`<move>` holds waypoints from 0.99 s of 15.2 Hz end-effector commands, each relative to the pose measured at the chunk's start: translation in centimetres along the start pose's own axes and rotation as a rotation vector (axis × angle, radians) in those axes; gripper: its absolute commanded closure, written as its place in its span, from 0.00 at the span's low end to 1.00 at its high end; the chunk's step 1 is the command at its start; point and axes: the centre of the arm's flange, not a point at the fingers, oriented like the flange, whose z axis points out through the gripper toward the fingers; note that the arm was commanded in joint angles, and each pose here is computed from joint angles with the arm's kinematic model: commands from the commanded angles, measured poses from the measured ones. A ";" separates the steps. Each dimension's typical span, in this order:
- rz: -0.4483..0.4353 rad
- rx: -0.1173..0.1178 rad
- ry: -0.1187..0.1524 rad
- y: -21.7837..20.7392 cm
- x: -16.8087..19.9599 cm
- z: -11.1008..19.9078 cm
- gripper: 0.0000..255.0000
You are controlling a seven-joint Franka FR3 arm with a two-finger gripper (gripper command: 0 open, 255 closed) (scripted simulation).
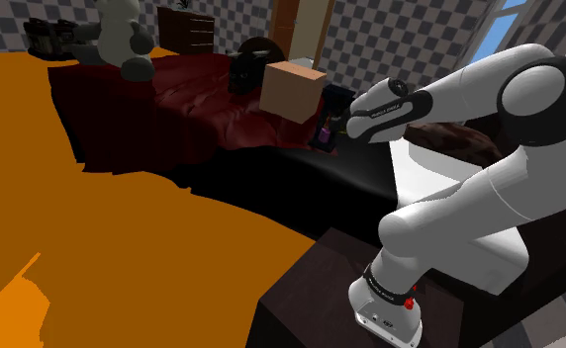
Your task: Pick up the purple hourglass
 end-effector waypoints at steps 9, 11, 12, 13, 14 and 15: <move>0.000 0.000 0.001 -0.1 3.5 -3.6 1.00; 0.000 0.000 0.001 -0.1 4.2 -4.4 1.00; 0.000 0.000 0.001 -0.1 4.6 -4.8 1.00; 0.000 0.000 0.001 -0.1 5.0 -5.1 1.00; 0.000 0.000 0.001 -0.2 5.4 -5.5 1.00; 0.000 0.000 0.001 -0.2 5.4 -5.6 1.00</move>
